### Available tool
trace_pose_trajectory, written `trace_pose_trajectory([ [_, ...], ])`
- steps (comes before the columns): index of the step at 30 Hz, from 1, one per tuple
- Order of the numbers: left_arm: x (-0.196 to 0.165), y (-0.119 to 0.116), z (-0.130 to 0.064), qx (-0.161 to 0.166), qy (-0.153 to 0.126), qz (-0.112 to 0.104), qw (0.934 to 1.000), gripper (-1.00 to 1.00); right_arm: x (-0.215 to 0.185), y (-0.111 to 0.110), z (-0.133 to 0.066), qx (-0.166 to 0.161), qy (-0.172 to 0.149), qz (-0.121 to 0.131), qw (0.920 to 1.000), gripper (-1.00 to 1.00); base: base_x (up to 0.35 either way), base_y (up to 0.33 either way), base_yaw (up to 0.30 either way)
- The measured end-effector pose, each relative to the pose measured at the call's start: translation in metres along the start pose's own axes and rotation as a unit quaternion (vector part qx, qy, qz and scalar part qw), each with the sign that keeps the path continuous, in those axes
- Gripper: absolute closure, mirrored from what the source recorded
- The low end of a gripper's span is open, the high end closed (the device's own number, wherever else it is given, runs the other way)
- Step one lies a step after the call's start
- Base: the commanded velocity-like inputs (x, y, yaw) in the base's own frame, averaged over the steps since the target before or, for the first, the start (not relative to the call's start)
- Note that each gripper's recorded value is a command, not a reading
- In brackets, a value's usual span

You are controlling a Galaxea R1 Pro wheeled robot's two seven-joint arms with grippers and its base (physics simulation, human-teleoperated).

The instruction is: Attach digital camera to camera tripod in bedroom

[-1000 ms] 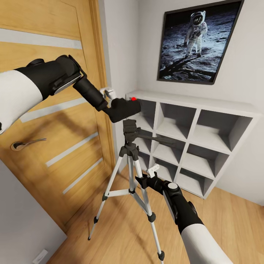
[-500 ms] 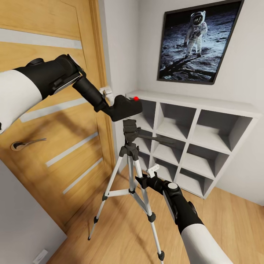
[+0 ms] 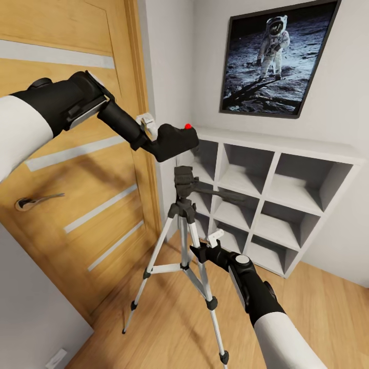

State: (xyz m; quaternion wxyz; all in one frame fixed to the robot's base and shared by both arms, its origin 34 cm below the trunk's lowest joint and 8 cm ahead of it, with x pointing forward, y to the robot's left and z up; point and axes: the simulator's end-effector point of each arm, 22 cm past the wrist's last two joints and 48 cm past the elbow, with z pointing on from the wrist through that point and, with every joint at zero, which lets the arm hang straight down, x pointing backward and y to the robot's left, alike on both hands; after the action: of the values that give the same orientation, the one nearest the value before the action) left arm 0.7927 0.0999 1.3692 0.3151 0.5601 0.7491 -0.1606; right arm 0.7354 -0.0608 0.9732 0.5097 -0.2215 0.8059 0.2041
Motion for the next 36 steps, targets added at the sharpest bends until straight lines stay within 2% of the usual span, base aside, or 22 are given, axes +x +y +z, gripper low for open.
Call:
trace_pose_trajectory([
  [20, -0.029, -0.009, -0.013, 0.016, -0.052, 0.004, 0.9985, 1.0, 0.0, -0.001, -0.001, 0.0, -0.001, 0.001, 1.0, 1.0, 0.0, 0.0, 0.0],
  [30, -0.036, -0.02, -0.02, 0.036, -0.062, 0.017, 0.9973, 1.0, 0.0, -0.002, -0.001, 0.001, -0.002, 0.001, 1.0, 1.0, 0.0, 0.0, 0.0],
  [31, -0.026, -0.013, -0.018, 0.018, -0.043, 0.114, 0.9924, 1.0, 0.0, -0.001, 0.0, 0.0, 0.001, -0.002, 1.0, 1.0, 0.0, 0.0, 0.0],
  [32, -0.023, -0.013, -0.018, 0.018, -0.035, 0.12, 0.992, 1.0, 0.0, -0.001, 0.0, 0.0, 0.001, -0.003, 1.0, 1.0, 0.0, 0.0, 0.0],
  [36, -0.02, -0.013, -0.018, 0.019, -0.026, 0.121, 0.9921, 1.0, 0.0, -0.001, 0.0, 0.001, 0.0, -0.003, 1.0, 1.0, 0.0, 0.0, 0.0],
])
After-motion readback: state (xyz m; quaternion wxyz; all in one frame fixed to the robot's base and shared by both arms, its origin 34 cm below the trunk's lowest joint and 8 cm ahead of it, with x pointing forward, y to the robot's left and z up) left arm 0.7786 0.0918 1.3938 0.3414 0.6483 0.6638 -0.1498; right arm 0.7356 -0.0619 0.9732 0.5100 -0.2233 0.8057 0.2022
